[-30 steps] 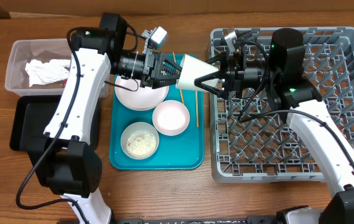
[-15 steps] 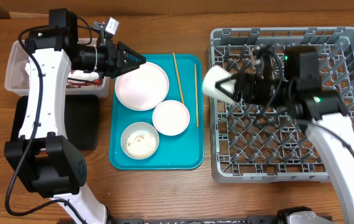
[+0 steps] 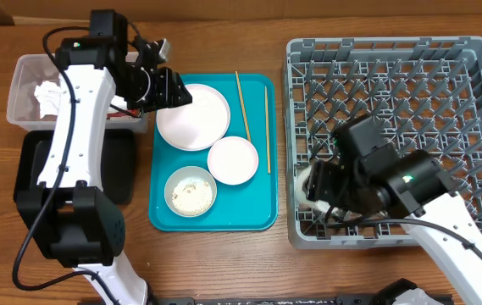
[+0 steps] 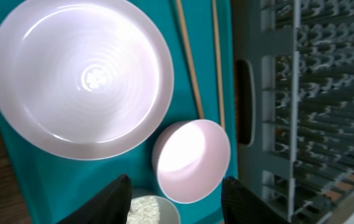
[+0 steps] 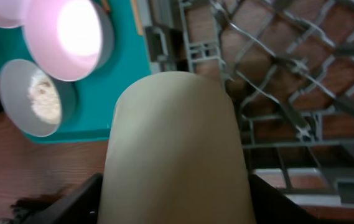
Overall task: Sort waste into correct bins and load items into the dishwasher
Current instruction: 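Lower the cup into the dish rack's front corner and release right gripper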
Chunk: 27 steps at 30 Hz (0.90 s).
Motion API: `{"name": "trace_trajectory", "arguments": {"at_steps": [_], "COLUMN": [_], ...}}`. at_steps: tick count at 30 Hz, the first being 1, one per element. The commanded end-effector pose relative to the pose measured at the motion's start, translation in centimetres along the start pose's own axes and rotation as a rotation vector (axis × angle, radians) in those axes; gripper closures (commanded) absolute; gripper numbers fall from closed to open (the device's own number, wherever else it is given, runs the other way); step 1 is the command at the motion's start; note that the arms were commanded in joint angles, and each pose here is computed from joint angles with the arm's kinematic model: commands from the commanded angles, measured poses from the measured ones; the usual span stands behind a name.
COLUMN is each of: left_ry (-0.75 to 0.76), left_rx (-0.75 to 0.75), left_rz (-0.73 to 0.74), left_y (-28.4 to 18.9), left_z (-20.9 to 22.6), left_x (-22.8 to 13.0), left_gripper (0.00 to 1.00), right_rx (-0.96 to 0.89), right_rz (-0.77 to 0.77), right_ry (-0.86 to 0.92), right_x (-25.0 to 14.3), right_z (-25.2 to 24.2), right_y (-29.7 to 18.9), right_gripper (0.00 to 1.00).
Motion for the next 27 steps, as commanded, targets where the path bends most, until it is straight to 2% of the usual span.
{"name": "trace_trajectory", "arguments": {"at_steps": [1,13,19,22,27], "left_ry": [0.029,0.074,0.074,0.077,0.085], "left_rx": [0.107,0.140,0.141,0.142,0.141], "left_rz": [-0.016,0.002,0.002,-0.006,-0.019], "left_y": [-0.4,0.5,0.5,0.4,-1.4], "left_z": [-0.2,-1.6,-1.5,-1.5,-2.6], "left_x": [0.3,0.1,0.2,0.3,0.6], "left_gripper": [0.51,0.50,0.48,0.46,0.47], "right_rx": [-0.088,-0.307,-0.304,-0.275,-0.170], "right_rz": [-0.021,0.156,0.153,0.128,0.038], "right_ry": [0.106,0.140,0.124,0.125,0.058], "right_x": [0.1,0.0,0.7,1.5,3.9], "right_z": [-0.3,-1.4,-0.9,-0.6,1.4], "right_y": [0.1,5.4,6.6,6.4,3.4], "right_gripper": [0.41,0.39,0.11,0.09,0.11]}}
Point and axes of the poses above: each gripper's point midway between its finger pads, its own y axis out along the fingers, its own z axis along the line the jaws close on, x = y × z, the point moved 8 cm from there along -y, back along the fingers, and after that the axes turned 3 degrees about y, right-handed, at the moved point
